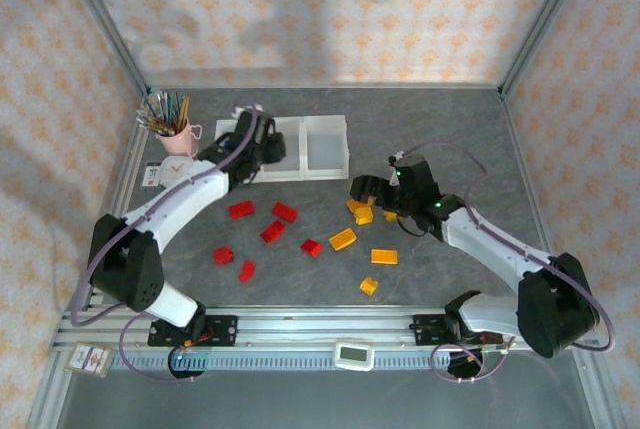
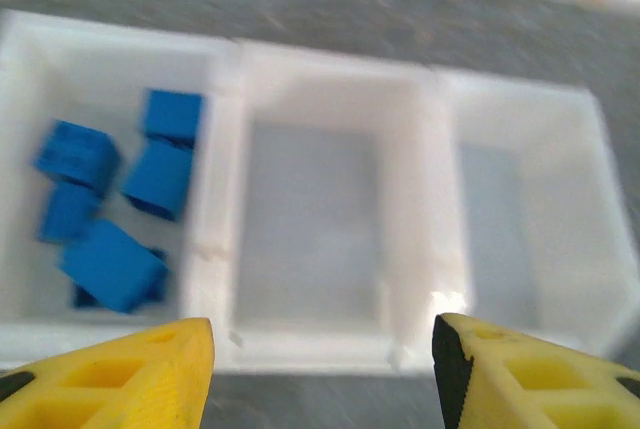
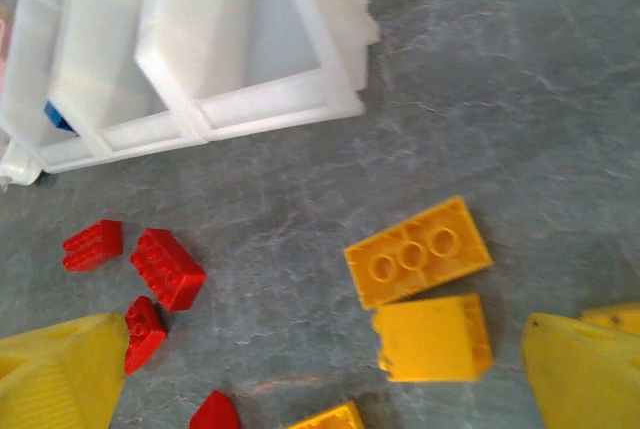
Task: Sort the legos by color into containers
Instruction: Pick up the lego from the center of the table.
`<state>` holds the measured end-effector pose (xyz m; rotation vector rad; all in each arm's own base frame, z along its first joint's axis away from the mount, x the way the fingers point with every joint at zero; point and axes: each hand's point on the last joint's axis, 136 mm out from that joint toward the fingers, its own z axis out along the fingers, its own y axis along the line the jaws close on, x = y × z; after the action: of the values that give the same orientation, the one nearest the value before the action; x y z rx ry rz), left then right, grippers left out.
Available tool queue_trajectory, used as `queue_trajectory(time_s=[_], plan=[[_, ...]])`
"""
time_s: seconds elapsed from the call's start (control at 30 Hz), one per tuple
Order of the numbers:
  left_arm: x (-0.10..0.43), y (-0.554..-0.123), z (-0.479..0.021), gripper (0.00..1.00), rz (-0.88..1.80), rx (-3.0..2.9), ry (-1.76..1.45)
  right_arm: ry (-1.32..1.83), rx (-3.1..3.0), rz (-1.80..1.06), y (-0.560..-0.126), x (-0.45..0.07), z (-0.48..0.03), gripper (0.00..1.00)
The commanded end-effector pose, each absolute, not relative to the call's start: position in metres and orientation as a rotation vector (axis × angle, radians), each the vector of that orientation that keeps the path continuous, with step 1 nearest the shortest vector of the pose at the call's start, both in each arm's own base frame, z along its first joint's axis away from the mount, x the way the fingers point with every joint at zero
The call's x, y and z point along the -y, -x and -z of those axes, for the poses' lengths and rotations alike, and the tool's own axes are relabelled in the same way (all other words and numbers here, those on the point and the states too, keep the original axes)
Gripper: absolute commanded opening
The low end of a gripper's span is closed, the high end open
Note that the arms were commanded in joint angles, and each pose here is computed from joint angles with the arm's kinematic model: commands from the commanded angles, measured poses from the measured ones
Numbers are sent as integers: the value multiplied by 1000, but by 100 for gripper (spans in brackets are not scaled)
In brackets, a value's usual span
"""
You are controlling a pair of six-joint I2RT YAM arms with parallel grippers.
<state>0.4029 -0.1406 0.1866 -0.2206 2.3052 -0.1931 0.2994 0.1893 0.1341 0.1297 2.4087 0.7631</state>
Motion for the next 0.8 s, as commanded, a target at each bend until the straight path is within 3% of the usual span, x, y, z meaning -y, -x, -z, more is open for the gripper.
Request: queue_trajectory(time_s=[0.0, 0.43, 0.77], plan=[[174, -367, -171, 62, 278, -2378, 123, -191, -2444, -712, -286, -168, -126, 100], [294, -251, -114, 62, 439, -2477, -502, -325, -2491, -656, -256, -137, -103, 100], [341, -244, -73, 64, 357, -2501, -752, -352, -2499, -634, -253, -130, -95, 100]])
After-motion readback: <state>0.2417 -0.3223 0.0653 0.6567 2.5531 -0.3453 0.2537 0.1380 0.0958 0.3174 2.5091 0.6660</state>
